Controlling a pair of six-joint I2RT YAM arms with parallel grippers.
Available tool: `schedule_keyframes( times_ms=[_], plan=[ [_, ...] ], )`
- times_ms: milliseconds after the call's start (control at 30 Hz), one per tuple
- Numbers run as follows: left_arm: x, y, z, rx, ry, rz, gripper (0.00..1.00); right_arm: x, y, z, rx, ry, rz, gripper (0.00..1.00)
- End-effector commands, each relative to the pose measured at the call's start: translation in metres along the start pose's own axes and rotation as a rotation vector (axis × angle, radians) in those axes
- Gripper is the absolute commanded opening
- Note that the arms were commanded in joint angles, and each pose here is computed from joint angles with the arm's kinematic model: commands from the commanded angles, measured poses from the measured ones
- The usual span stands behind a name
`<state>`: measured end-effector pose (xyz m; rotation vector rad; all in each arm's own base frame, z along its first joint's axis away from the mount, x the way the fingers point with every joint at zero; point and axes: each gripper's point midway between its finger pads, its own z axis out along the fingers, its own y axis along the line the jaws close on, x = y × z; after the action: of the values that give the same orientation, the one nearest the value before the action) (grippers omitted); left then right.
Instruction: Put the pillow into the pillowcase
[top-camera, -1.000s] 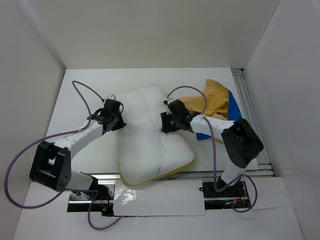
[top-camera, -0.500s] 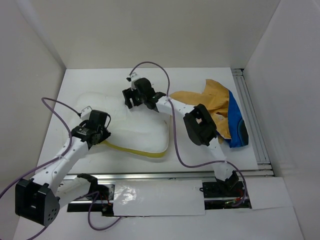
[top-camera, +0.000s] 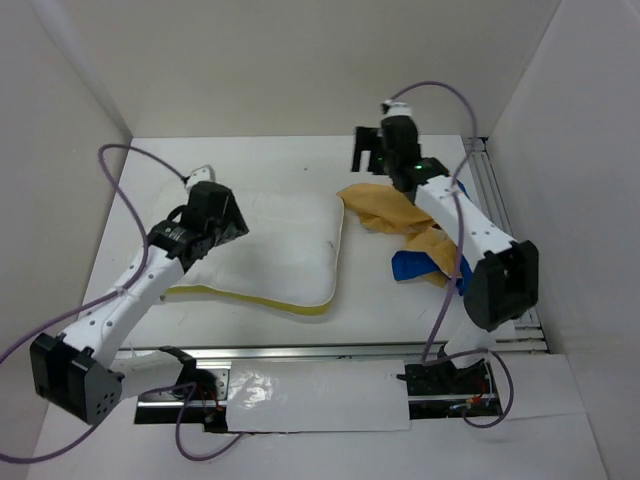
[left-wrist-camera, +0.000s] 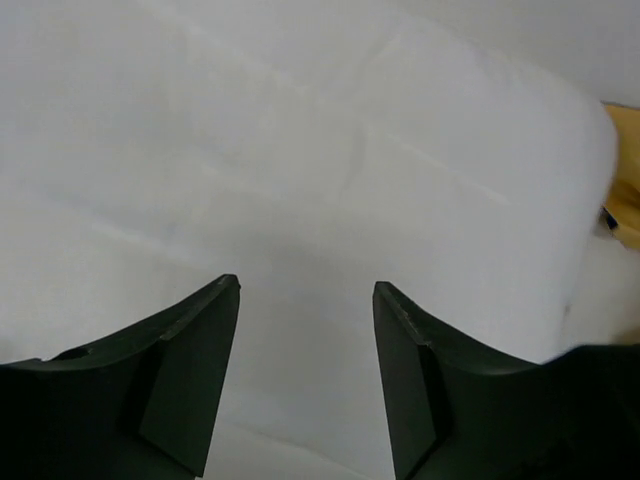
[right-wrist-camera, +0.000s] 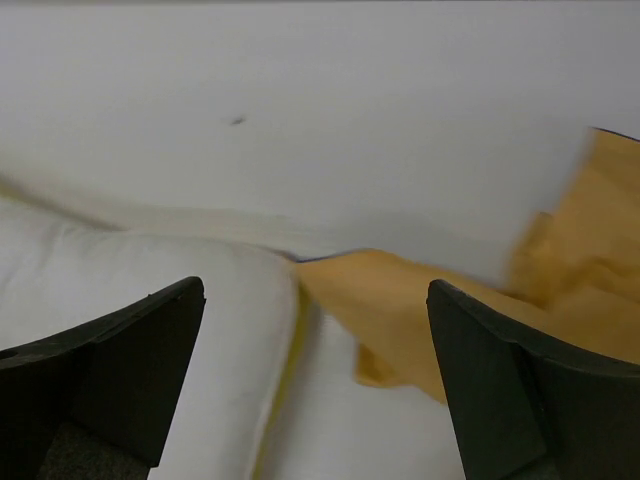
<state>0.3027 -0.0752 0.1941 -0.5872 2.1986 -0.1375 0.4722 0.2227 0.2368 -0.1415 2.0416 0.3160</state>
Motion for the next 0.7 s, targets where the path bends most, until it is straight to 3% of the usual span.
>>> schedule_keyframes(
  times_ms=[0, 67, 100, 133, 167, 200, 233, 333, 533, 567, 667],
  plan=[
    [-0.021, -0.084, 0.0, 0.29, -0.047, 0.235, 0.68, 0.019, -0.102, -0.052, 0.358, 0.084, 0.121, 0.99],
    [0.002, -0.125, 0.016, 0.38, 0.015, 0.38, 0.71, 0.036, -0.152, -0.082, 0.505, 0.133, 0.19, 0.99],
    [-0.004, -0.153, 0.012, 0.458, -0.008, 0.464, 0.97, 0.041, -0.168, -0.093, 0.575, 0.124, 0.223, 0.99],
    [-0.002, -0.173, 0.017, 0.499, -0.018, 0.512, 1.0, 0.062, -0.186, -0.103, 0.644, 0.147, 0.25, 0.99],
    [0.01, -0.193, 0.019, 0.539, 0.0, 0.572, 1.0, 0.059, -0.193, -0.118, 0.673, 0.107, 0.287, 0.99],
    [0.035, -0.204, 0.049, 0.524, 0.064, 0.633, 1.0, 0.066, -0.196, -0.125, 0.686, 0.103, 0.314, 0.99],
    [0.019, -0.236, 0.047, 0.565, 0.011, 0.658, 1.0, 0.083, -0.204, -0.128, 0.691, 0.12, 0.344, 0.99],
    [0.04, -0.288, 0.078, 0.616, 0.071, 0.714, 1.0, 0.095, -0.212, -0.145, 0.651, 0.122, 0.379, 0.99],
    [0.048, -0.357, 0.12, 0.697, 0.058, 0.666, 1.0, 0.119, -0.227, -0.182, 0.72, 0.171, 0.412, 0.99],
    [0.063, -0.359, 0.141, 0.688, 0.074, 0.671, 1.0, 0.125, -0.23, -0.186, 0.733, 0.182, 0.418, 0.99],
    [0.076, -0.372, 0.155, 0.71, 0.071, 0.664, 1.0, 0.133, -0.239, -0.19, 0.771, 0.205, 0.427, 0.99]
  ],
)
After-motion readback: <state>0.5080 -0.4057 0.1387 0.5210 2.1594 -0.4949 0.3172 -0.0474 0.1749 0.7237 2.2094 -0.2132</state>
